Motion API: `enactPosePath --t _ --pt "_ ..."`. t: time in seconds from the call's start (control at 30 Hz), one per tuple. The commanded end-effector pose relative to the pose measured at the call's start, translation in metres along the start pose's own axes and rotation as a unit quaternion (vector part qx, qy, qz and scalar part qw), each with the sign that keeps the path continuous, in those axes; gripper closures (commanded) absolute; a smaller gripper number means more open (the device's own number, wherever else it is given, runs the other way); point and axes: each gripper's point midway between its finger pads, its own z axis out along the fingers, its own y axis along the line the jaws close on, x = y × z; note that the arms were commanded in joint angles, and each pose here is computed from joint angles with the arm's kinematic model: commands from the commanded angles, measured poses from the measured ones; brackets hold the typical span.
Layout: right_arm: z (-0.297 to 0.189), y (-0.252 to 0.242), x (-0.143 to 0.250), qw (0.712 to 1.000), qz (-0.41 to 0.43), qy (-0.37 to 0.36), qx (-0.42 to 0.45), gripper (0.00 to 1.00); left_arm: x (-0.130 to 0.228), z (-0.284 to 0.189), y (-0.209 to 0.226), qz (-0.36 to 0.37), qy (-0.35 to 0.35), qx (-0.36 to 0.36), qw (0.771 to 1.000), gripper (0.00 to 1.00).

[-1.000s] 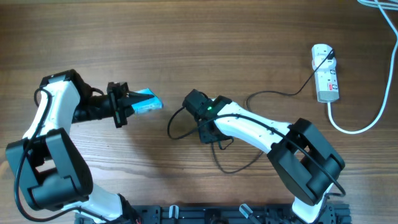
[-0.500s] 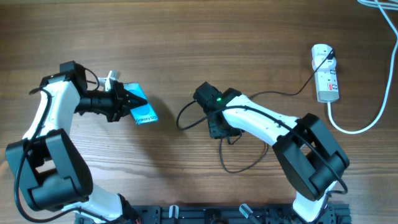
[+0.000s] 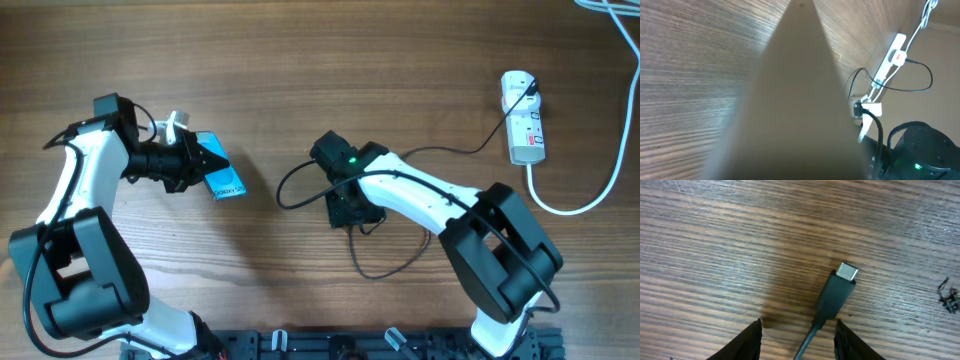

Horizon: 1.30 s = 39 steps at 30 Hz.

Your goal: Plug charger to phone and switch on socket

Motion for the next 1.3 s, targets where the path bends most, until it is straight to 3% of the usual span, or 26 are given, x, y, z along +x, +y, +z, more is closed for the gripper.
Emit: enactPosePath --t 0.0,0.13,0.27,0.33,0.67,0.9,1.03,1.13,1.27 --pt "0.007 0.002 0.007 1.0 0.016 0.01 -0.016 0.54 -0.009 -0.006 -0.009 -0.014 -0.025 0.012 1.0 0.96" --pt "0.007 0.003 0.007 0.999 0.031 0.01 -0.017 0.59 -0.023 -0.007 -0.012 -0.023 -0.048 0.017 0.998 0.96" --pt "0.007 0.004 0.005 0.999 0.041 0.007 -0.019 0.71 -0.024 -0.007 -0.012 -0.02 -0.05 0.018 0.998 0.96" --pt "0.007 0.005 0.005 0.999 0.045 0.007 -0.022 0.96 -0.026 -0.007 -0.012 -0.016 -0.054 0.019 0.998 0.96" --pt "0.006 0.017 0.008 0.997 0.052 0.021 -0.055 0.96 -0.028 -0.007 -0.013 -0.011 -0.059 0.02 0.998 0.96" --pt "0.005 0.022 0.012 0.996 0.051 0.034 -0.071 0.96 -0.028 -0.007 -0.015 -0.054 -0.056 0.028 0.997 0.96" --pt "0.003 0.032 0.019 0.993 0.023 0.051 -0.1 0.96 -0.032 -0.008 -0.02 -0.036 -0.062 0.041 0.997 0.96" --pt "0.001 0.039 0.022 0.991 0.011 0.061 -0.122 0.96 -0.037 -0.013 -0.048 0.028 -0.066 0.114 0.991 0.96" --pt "-0.001 0.044 0.027 0.988 0.011 0.074 -0.137 0.96 -0.043 -0.015 -0.051 0.043 -0.076 0.117 0.989 0.96"
